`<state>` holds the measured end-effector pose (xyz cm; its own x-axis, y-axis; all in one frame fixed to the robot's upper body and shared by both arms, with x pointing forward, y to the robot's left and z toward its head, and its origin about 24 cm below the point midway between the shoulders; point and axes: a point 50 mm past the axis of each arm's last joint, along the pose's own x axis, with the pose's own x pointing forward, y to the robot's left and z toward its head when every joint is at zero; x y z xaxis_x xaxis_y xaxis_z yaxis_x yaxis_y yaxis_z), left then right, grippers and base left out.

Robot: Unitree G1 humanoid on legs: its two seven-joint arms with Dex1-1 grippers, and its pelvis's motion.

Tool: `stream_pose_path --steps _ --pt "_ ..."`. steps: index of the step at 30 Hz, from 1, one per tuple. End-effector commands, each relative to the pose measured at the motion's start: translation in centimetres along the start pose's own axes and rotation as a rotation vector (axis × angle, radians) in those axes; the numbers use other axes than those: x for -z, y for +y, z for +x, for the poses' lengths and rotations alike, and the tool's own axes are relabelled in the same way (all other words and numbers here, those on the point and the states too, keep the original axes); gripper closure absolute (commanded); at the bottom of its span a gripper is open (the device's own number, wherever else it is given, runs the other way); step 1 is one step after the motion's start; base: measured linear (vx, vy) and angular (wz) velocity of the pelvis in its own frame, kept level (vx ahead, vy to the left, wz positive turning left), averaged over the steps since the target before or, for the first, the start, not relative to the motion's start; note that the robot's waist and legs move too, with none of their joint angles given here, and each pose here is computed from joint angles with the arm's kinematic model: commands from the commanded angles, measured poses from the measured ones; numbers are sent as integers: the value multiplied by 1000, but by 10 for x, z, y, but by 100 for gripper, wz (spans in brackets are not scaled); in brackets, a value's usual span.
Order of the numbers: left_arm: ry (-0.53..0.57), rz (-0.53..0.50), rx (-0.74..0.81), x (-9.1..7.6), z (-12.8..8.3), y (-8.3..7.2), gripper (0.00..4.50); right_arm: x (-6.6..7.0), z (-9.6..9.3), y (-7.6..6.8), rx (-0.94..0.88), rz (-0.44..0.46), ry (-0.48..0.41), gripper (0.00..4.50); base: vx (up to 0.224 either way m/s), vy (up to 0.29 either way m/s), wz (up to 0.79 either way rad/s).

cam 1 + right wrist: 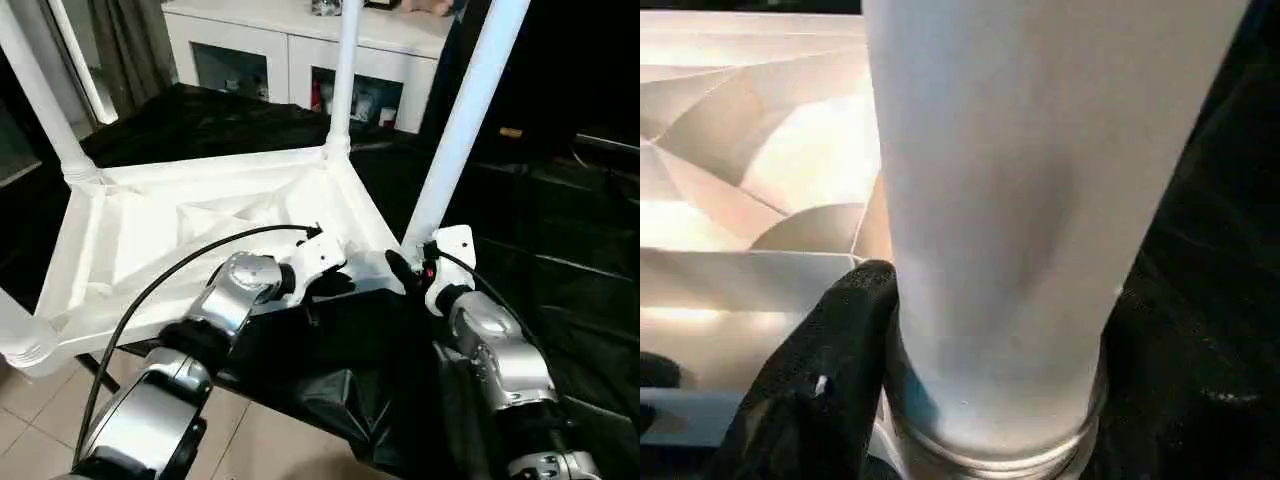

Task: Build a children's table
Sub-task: Rotate leg to tighten

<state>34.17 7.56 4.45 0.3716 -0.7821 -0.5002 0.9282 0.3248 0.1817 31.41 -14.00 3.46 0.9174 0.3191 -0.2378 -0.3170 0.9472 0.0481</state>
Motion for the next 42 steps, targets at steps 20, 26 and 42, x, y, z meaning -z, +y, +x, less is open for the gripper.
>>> stream_pose_path --steps 20,26,42 --pt "-32 130 270 19 -43 -11 450 -15 -33 -5 -593 -244 54 59 0 0 0" --pt "-36 132 369 21 -53 -18 450 -10 -38 -4 -660 -299 100 59 0 0 0" --pt "-46 125 351 18 -54 -18 450 -6 -40 -5 -682 -286 119 141 0 0 0"
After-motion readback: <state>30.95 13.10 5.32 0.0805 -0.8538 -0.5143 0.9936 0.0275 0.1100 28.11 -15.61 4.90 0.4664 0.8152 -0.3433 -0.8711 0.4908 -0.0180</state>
